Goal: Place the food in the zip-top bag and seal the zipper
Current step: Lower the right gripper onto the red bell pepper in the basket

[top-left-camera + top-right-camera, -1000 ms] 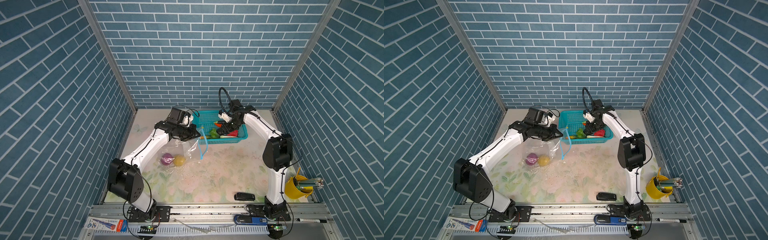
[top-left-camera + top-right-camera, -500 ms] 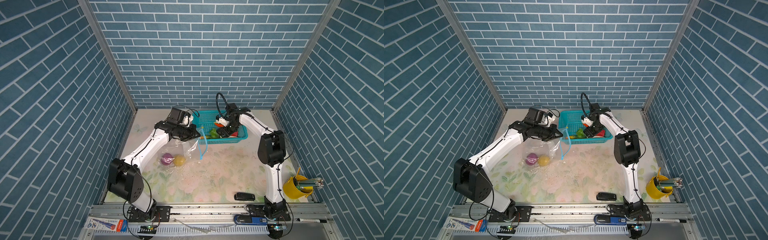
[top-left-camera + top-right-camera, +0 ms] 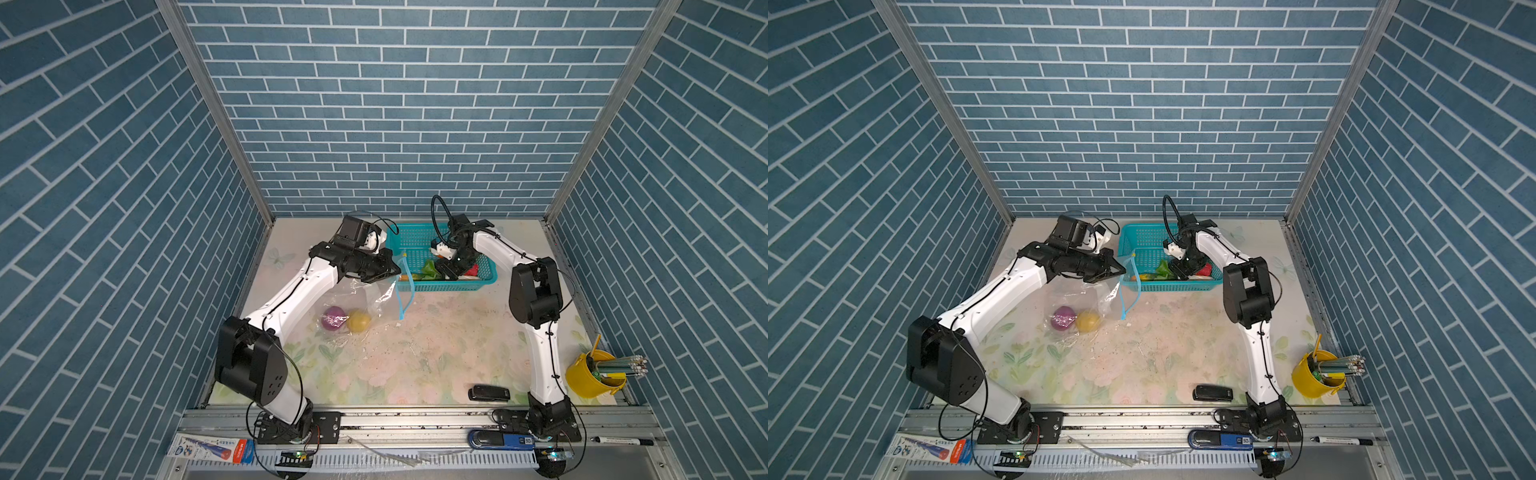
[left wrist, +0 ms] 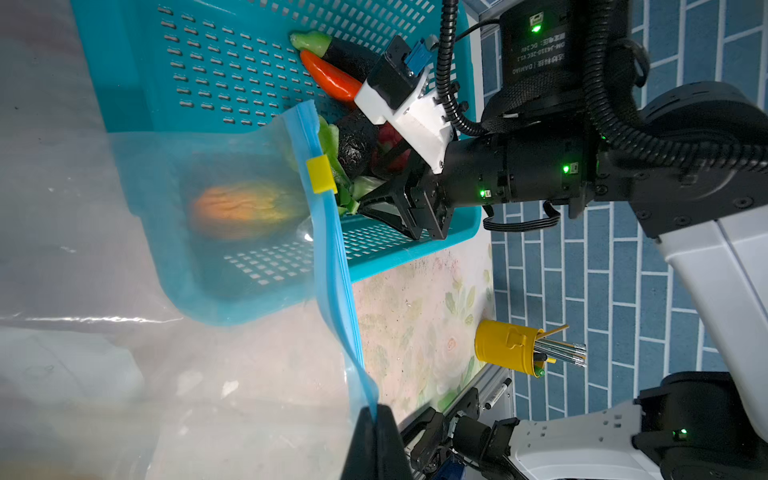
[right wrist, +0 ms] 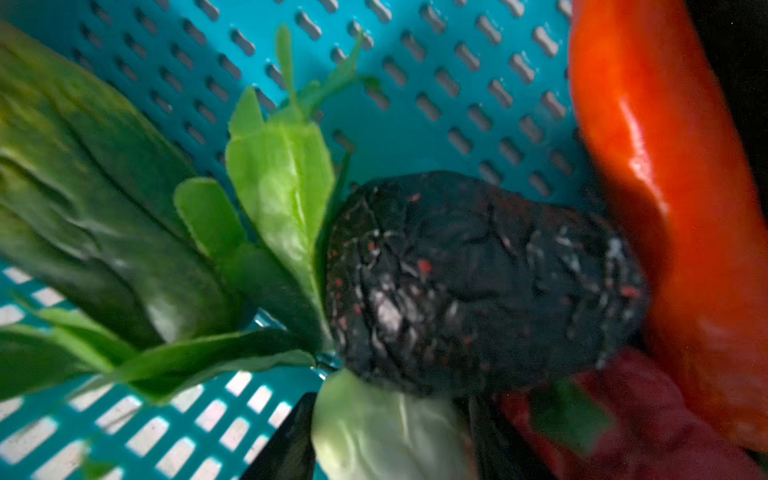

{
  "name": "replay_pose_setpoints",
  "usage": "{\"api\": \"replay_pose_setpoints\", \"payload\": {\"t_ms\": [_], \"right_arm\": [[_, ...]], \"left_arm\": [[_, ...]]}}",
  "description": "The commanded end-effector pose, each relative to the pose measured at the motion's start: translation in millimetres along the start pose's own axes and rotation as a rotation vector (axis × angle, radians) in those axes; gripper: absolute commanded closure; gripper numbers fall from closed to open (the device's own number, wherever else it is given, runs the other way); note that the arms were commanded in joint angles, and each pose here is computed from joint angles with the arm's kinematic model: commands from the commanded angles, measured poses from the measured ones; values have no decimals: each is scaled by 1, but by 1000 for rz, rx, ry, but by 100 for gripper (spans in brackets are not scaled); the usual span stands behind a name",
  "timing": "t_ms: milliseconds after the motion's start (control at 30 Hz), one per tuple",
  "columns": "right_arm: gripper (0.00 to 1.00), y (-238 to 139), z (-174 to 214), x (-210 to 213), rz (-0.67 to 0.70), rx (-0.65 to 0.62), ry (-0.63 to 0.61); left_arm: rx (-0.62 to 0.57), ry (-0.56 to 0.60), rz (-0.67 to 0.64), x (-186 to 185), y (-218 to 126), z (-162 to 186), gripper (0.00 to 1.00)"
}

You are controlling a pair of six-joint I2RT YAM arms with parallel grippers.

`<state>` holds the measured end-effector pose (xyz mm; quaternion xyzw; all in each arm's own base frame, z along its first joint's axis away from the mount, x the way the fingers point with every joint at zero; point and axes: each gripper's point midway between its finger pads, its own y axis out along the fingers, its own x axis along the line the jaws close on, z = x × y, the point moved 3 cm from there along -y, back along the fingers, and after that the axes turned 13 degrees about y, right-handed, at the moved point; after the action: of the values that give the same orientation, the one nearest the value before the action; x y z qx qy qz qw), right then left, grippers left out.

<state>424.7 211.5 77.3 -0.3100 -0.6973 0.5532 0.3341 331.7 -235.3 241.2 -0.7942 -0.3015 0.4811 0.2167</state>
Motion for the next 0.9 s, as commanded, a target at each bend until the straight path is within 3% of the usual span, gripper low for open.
{"api": "replay_pose_setpoints", "payload": {"t_ms": [0,433,867], "right_arm": [[37,4,1,-7,35,29,-44],[25,-22,0,-11,106,40,-91],[48,-29,-22,-18,129,33,20]], "left_arm": [[2,15,2,-5,-2,-3,100],[1,18,8,-6,0,-6,100],[-1,23,5,-6,-3,-3,100]]}}
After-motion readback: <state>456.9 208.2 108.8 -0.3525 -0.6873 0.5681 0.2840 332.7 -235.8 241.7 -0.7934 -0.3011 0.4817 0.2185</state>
